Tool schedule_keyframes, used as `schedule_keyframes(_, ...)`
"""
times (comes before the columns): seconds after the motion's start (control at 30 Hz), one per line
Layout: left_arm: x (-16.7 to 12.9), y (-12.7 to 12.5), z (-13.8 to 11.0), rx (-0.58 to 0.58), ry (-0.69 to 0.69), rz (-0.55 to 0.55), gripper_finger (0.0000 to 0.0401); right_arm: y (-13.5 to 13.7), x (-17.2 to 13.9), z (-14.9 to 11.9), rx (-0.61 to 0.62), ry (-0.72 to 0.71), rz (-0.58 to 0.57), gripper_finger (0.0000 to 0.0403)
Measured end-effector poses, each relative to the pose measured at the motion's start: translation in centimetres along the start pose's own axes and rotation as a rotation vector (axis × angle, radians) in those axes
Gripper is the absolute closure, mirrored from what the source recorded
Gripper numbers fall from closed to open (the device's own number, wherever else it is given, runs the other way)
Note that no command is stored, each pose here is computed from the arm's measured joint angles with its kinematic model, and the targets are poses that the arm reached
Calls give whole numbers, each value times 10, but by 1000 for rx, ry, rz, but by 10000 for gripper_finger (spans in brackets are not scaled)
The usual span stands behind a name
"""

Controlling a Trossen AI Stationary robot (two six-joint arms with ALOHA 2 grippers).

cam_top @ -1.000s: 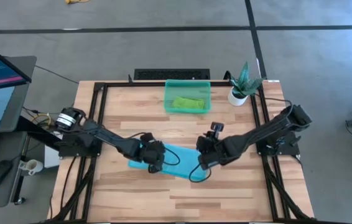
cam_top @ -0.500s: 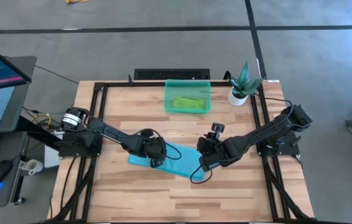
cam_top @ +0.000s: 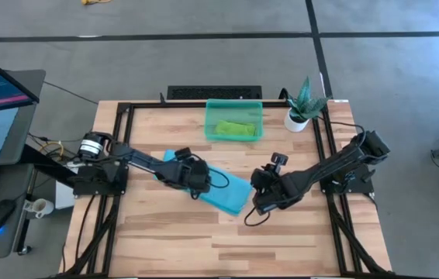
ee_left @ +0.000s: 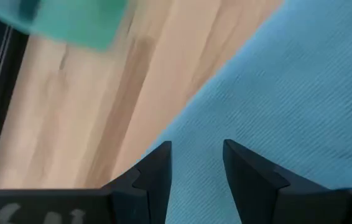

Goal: Roll microfiber towels into tight, uniform cylinder then place into a basket
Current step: Fold the blue microfiber cloth

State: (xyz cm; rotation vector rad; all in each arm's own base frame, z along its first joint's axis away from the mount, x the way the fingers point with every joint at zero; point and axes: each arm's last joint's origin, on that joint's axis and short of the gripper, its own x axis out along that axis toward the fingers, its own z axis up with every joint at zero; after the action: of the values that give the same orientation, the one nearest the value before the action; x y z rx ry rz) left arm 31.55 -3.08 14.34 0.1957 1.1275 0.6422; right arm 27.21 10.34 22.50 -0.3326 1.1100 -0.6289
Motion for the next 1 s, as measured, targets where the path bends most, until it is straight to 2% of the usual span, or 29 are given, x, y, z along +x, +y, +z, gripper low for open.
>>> schedule_keyframes(0.13, -12, -11, 19, -101, -126, -82, 265, -7, -3, -4, 63, 21, -26, 284)
schedule_keyframes(0.23, -21, -27, 33, -154, -264, -245, 265, -14, -10, -6, 122, 5, -38, 284)
schedule_keyframes(0.33, -23, -47, 41, -140, -369, -375, 265, -20, -21, -9, 169, -45, -41, 284)
schedule_keyframes(0.53, -7, -83, 42, -130, -504, -437, 265, -18, -38, -14, 180, -119, -16, 284)
schedule_keyframes(0.67, 4, -93, 44, -150, -508, -477, 265, -18, -40, -15, 169, -161, -45, 284)
schedule_keyframes(0.87, 8, -98, 43, -69, -430, -534, 265, -22, -36, -12, 186, -163, -75, 284)
schedule_keyframes(0.93, 8, -100, 42, -29, -384, -590, 265, -23, -35, -11, 190, -158, -77, 284)
schedule_keyframes(1.0, 4, -102, 43, 33, -345, -697, 265, -24, -34, -11, 193, -154, -80, 284)
